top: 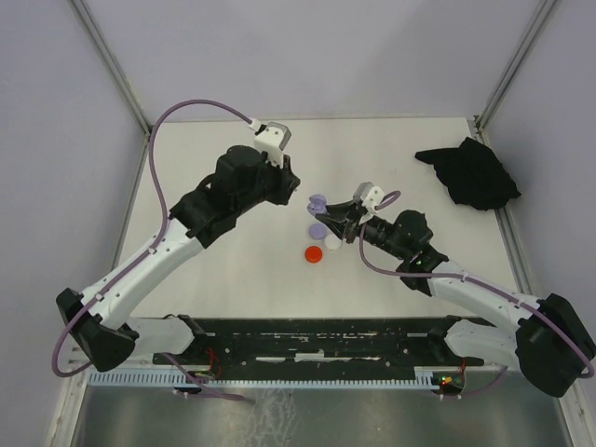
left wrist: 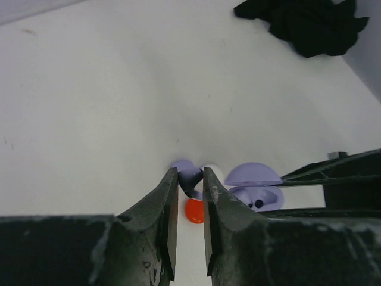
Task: Insert the wireless bluetooth earbuds into the charging case
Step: Place the earbud in the charging case.
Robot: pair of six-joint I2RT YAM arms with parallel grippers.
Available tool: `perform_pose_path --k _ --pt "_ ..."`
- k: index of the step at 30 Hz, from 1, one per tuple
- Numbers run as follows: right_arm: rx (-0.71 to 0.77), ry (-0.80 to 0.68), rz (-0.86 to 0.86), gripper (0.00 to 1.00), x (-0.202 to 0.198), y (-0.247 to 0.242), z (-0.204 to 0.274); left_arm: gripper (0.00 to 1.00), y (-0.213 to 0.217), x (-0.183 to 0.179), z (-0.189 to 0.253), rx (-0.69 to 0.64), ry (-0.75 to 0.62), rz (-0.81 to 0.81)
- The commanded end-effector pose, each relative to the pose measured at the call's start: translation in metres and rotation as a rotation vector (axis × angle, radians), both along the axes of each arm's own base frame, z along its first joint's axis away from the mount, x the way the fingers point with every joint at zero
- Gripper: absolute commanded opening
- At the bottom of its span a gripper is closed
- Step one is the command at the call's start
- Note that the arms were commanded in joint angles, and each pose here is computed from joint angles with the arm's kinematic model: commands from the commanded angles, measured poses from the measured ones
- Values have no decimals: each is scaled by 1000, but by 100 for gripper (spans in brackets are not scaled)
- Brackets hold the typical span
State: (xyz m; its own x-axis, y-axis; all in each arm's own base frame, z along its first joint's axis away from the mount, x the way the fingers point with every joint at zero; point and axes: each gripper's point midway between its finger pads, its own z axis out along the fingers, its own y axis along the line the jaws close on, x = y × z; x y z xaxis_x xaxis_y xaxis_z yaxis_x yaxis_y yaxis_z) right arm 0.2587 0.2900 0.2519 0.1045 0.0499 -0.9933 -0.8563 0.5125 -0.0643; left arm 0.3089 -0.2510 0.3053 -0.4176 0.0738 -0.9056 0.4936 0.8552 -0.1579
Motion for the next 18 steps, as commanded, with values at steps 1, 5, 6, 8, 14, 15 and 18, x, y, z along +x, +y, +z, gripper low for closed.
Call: perform_pose_path --k 1,5,6,8,14,15,18 --pt "137 -109 49 2 -5 8 61 21 -12 -11 57 -92 -213 -53" --pt "169 -119 59 2 -8 8 71 21 -26 -25 64 -108 -251 -116" --pt "178 -120 60 2 -8 8 73 21 -30 -28 64 -103 -256 -133" --pt "192 -122 64 2 -9 7 77 21 -38 -33 63 -101 -270 -160" --pt "222 -127 69 2 -12 7 85 21 -46 -40 54 -76 -279 -193" --pt "225 -128 70 2 -12 7 86 21 -46 -41 53 -70 -280 -197" --pt "235 -128 73 2 -13 7 89 21 -47 -42 47 -55 -278 -202"
